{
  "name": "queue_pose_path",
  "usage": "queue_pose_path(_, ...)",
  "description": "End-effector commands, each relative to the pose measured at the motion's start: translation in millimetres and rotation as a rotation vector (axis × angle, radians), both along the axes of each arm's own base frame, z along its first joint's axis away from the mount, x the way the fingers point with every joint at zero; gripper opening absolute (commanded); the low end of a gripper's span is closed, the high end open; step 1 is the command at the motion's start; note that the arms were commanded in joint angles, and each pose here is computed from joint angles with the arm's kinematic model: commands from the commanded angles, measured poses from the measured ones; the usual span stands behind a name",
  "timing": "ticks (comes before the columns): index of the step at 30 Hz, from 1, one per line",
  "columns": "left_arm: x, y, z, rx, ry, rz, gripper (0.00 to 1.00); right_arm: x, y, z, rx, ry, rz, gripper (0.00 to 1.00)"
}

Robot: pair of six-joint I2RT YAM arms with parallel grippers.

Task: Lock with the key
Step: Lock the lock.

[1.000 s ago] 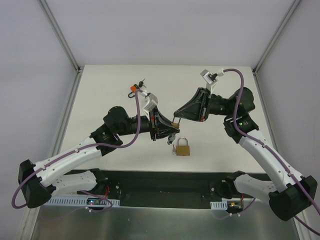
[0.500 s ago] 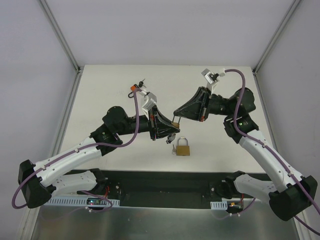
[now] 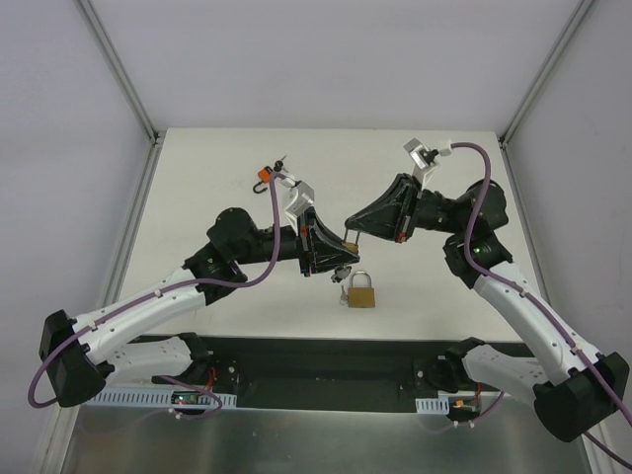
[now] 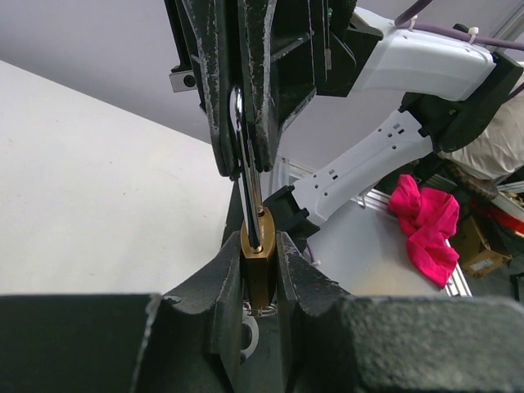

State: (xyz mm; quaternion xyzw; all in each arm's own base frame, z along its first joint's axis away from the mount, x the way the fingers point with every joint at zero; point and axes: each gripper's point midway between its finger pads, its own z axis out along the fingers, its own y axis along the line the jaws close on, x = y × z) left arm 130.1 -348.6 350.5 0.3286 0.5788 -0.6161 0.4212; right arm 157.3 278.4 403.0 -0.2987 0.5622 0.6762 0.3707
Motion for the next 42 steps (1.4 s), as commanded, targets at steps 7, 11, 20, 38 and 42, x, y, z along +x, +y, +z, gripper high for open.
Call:
queue_pose_path(7, 2, 11, 75, -0.222, -0.176, 0.061, 0.0, -20, -1, -7, 0.008, 0.025, 0.044, 0.01)
queue_pose_path(11, 14, 20, 77, -0.248, -0.18, 0.151, 0.0, -19, 1, -13, 0.008, 0.053, 0.032, 0.01)
queue_pose_path(20, 18, 25, 75, -0.26, -0.187, 0.186, 0.0, -26, 8, -25, 0.002, 0.088, 0.047, 0.01)
queue_pose_path(38, 0, 30, 103, -0.356, -0.248, 0.066, 0.0, -32, 7, -64, -0.076, 0.124, 0.048, 0.01)
queue_pose_path(42, -2, 29, 112, -0.377, -0.267, 0.033, 0.0, -34, 7, -73, -0.097, 0.136, 0.051, 0.01)
